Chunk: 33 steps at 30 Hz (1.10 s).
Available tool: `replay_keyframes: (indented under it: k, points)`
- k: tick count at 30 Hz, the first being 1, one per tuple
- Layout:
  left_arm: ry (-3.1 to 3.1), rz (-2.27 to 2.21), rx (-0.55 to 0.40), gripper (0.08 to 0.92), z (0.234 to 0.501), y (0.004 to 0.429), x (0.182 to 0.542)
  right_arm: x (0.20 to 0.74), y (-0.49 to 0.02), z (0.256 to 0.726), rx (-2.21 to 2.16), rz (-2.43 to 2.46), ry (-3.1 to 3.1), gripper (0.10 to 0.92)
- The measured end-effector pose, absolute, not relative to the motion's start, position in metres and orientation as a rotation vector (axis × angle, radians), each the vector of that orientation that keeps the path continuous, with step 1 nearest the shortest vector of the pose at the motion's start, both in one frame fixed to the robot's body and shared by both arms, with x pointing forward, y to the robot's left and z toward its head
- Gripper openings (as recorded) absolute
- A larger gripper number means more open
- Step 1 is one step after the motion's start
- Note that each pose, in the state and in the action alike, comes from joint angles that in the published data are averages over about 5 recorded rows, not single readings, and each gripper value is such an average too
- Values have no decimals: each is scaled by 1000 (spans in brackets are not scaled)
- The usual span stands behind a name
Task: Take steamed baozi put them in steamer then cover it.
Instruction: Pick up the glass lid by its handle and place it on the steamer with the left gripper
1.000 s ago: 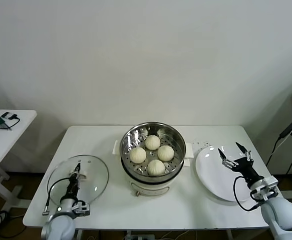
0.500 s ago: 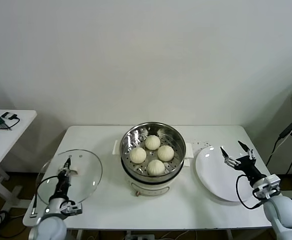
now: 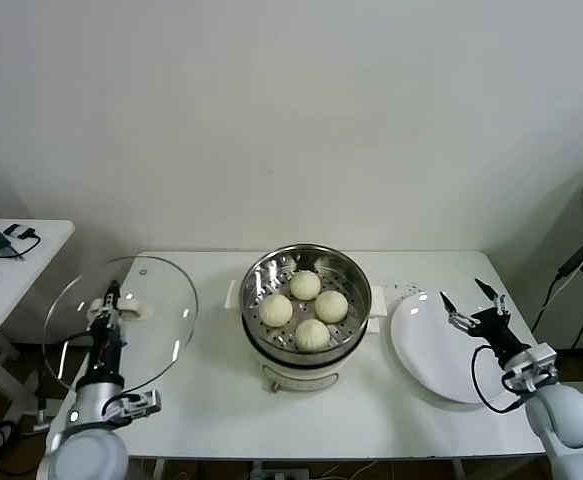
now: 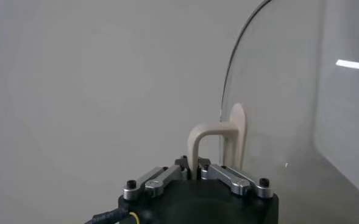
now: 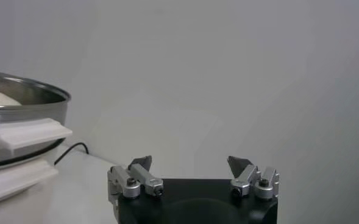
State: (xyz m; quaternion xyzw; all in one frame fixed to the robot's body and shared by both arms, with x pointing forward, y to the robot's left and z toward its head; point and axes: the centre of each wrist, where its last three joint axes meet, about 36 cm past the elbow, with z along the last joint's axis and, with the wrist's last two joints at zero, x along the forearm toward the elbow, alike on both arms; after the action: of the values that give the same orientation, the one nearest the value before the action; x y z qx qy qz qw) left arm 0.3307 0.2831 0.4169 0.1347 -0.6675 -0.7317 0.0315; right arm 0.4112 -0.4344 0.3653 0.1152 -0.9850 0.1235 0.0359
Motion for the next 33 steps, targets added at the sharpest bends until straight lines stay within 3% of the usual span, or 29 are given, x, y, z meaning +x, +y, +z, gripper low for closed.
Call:
replay_keyframes:
  k: [14, 33]
  points:
    - [-2251, -2274, 306, 154, 467, 189, 376, 430, -424, 356, 354, 396, -3023, 823]
    - [-2328, -2164, 46, 154, 458, 46, 410, 426, -432, 347, 319, 407, -3014, 823]
